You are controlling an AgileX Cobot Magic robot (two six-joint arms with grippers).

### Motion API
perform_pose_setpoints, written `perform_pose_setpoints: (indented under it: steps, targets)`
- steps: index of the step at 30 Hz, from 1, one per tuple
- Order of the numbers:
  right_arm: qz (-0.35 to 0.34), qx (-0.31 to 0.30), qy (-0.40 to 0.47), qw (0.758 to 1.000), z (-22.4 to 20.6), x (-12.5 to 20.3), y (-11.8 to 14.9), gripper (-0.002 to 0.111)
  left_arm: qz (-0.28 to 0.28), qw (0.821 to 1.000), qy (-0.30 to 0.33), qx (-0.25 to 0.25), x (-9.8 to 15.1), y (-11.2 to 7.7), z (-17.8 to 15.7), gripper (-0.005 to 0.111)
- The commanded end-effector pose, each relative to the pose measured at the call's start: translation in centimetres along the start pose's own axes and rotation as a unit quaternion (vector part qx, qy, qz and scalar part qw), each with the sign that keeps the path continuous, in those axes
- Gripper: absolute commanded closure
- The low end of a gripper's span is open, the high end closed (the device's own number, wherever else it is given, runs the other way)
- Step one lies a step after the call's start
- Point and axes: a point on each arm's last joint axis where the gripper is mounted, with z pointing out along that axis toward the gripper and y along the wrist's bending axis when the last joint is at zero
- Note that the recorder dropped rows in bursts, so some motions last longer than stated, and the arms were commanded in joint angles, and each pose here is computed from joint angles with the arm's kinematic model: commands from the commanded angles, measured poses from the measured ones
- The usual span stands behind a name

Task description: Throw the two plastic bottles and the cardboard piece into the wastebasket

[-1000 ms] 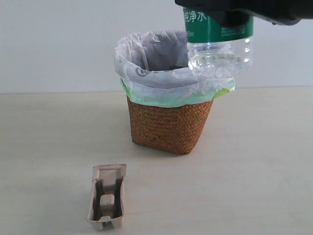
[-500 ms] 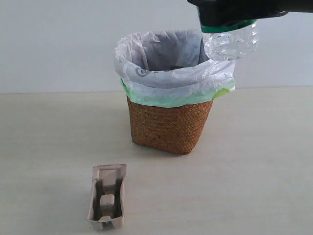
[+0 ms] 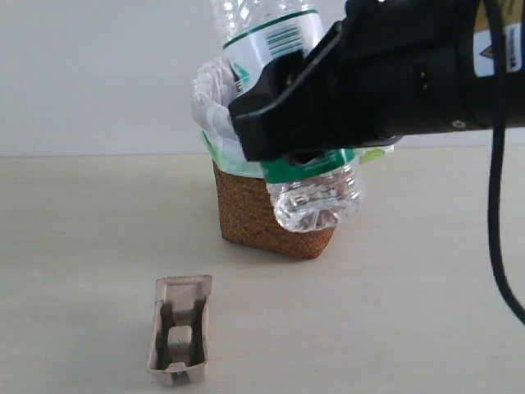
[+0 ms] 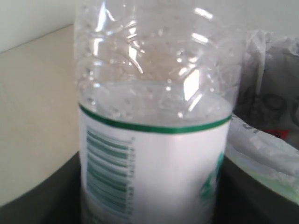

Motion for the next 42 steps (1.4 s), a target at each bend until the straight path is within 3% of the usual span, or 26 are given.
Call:
perform_pose_setpoints:
  steps: [1, 4, 5, 6, 11, 17, 21, 27, 30, 32, 35, 42]
  targets:
    - [-0.021, -0.014, 0.015, 1.000, 0.5, 0.2, 0.8, 0.108, -0.005, 1.000, -0.007, -0.002, -0.2, 0.0, -0.1, -0.001]
    - [-0.058, -0.007, 0.011, 0.998, 0.7, 0.2, 0.6, 0.108, -0.005, 1.000, -0.007, -0.002, -0.2, 0.0, -0.1, -0.001]
    - [-0.102, 0.018, 0.002, 0.995, 0.9, -0.3, 0.1, 0.108, -0.005, 1.000, -0.007, -0.002, -0.2, 0.0, -0.1, -0.001]
    - [-0.103, 0.037, -0.006, 0.994, 1.2, -1.0, -0.6, 0.108, -0.005, 1.000, -0.007, -0.002, -0.2, 0.0, -0.1, -0.001]
    - [-0.075, 0.120, -0.053, 0.989, 1.7, -5.1, -4.7, 0.108, -0.005, 1.000, -0.007, -0.002, -0.2, 0.0, -0.1, -0.001]
    - [-0.013, 0.114, -0.007, 0.993, 2.2, -4.6, -4.7, 0.108, -0.005, 1.000, -0.007, -0.002, -0.2, 0.0, -0.1, -0.001]
    - [0.015, 0.076, 0.058, 0.995, 2.3, -3.3, -4.0, 0.101, -0.005, 1.000, -0.007, -0.002, -0.2, 0.0, -0.1, -0.001]
    - [0.044, -0.064, 0.163, 0.984, 1.9, -1.6, -1.2, 0.082, -0.005, 1.000, -0.007, -0.002, -0.2, 0.0, -0.1, -0.001]
    - [0.047, -0.123, 0.176, 0.976, 1.6, -1.4, -0.1, 0.080, -0.005, 1.000, -0.007, -0.002, -0.2, 0.0, -0.1, -0.001]
    - [0.032, -0.130, 0.173, 0.976, 1.6, -1.4, -0.1, 0.080, -0.005, 1.000, -0.007, -0.002, -0.2, 0.0, -0.1, -0.001]
    - [0.001, -0.105, 0.143, 0.984, 1.9, -1.9, -0.7, 0.080, -0.005, 1.000, -0.007, -0.002, -0.2, 0.0, -0.1, -0.001]
    - [-0.073, 0.035, -0.004, 0.997, 3.2, -4.4, -3.2, 0.080, -0.005, 1.000, -0.007, -0.002, -0.2, 0.0, -0.1, -0.001]
